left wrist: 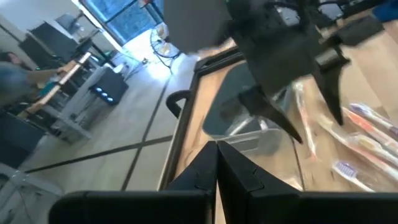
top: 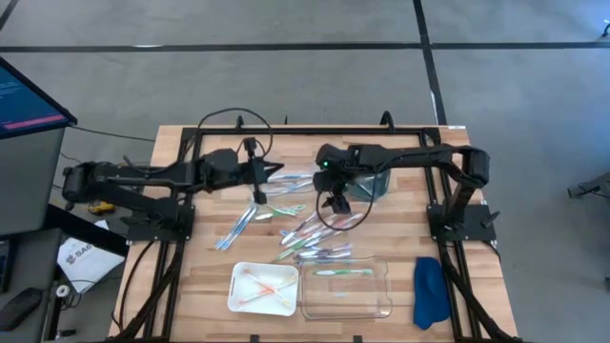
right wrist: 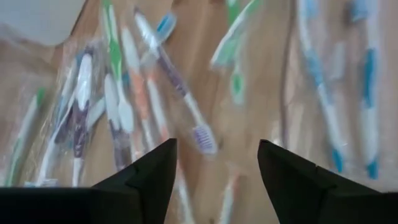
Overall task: Pick & Place Toothbrushes
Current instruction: Put the green toothbrush into the bottom transparent bin
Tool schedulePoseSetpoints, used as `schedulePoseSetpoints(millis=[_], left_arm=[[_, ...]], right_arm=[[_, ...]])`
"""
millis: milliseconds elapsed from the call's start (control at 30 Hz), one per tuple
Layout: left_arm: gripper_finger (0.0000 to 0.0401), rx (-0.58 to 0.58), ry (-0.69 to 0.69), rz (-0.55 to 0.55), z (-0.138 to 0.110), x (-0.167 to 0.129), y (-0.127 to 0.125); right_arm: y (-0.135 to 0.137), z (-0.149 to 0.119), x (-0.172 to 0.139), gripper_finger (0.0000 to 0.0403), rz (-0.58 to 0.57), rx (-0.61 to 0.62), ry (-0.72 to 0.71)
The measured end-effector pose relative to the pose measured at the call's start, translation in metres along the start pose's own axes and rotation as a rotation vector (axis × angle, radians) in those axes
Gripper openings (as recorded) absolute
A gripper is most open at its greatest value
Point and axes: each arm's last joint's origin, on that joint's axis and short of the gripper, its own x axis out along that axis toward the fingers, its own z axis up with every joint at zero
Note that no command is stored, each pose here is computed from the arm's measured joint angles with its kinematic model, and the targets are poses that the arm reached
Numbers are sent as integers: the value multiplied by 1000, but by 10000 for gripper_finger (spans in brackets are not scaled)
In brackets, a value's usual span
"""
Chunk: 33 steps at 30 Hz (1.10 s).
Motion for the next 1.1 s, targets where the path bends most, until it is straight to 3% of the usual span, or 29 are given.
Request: schedulePoseSetpoints(millis=[200,500,667,833,1100], left_arm=[[3,-28,-47,-46,-7,4,15],[3,-87,-111,-185,-12,7,18],[3,-91,-99,-205,-24,9,11],[3,-93,-159,-184,-20,8,13],[3,-115,-247,-320,-16,6,9]], right_arm=[[-11,10,-32,206,-54,-44,-105],[20,31,-67,188,-9,-208,-274],[30,35,-66,172,11,-238,-288],[37,36,-62,151,36,-247,-270],[40,31,-61,116,120,-252,-254]])
